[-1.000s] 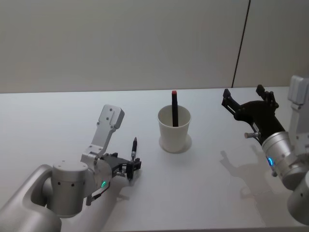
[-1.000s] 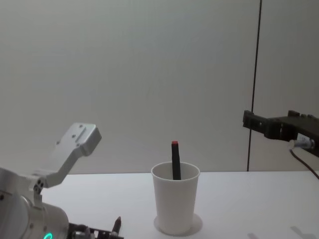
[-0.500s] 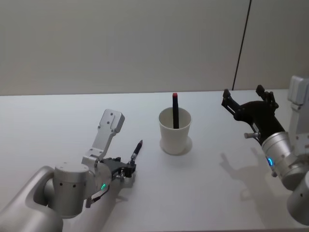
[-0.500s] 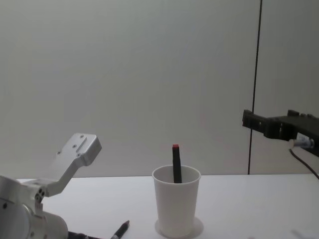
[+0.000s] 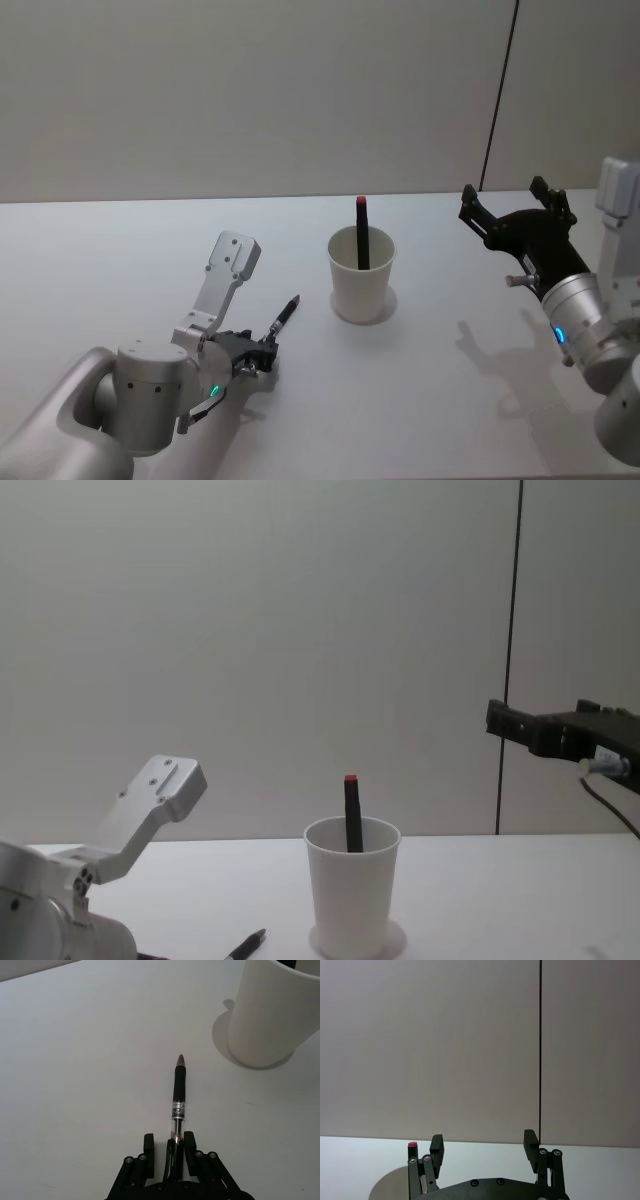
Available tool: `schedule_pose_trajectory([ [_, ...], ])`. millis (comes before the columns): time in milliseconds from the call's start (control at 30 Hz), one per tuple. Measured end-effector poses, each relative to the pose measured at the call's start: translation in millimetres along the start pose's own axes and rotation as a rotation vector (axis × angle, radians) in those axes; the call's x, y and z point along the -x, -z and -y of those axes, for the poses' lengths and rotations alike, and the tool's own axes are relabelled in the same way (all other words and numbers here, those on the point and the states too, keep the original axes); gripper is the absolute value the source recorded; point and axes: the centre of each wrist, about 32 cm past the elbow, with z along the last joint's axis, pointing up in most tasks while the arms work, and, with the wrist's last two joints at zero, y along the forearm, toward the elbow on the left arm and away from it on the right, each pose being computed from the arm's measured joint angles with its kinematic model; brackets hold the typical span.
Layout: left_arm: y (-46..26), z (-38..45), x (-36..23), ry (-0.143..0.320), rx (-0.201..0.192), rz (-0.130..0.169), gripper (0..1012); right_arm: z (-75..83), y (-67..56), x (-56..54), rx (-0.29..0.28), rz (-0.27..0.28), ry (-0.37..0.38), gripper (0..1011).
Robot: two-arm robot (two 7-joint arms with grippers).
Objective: Place the pen into the pen holder.
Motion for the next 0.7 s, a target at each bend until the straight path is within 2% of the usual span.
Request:
schedule_pose_trajectory([
  [267,-0.2,-3.0,6.2,-0.029,0.011,0.039,321,0.0,0.0,0.0,0.000,0.000,0.000,1002],
  [300,-0.7,-4.1,8.4,-0.037,0.015,0.052,314,0.0,0.0,0.0,0.000,0.000,0.000,1002],
  [333,-0.9,-4.6,9.4,-0.044,0.017,0.060,257,0.0,0.0,0.0,0.000,0.000,0.000,1002],
  [367,-1.5,-5.8,11.7,-0.053,0.021,0.074,257,0.0,0.0,0.0,0.000,0.000,0.000,1002],
  [400,-1.5,-5.8,11.7,-0.053,0.021,0.074,238,0.0,0.0,0.0,0.000,0.000,0.000,1002],
  [433,-2.1,-6.8,13.6,-0.066,0.023,0.091,184,0.0,0.0,0.0,0.000,0.000,0.000,1002],
  [600,-5.4,-11.0,20.5,-0.106,0.034,0.144,168,0.0,0.0,0.0,0.000,0.000,0.000,1002],
  [700,-6.4,-12.1,21.9,-0.123,0.037,0.161,168,0.0,0.0,0.0,0.000,0.000,0.000,1002],
])
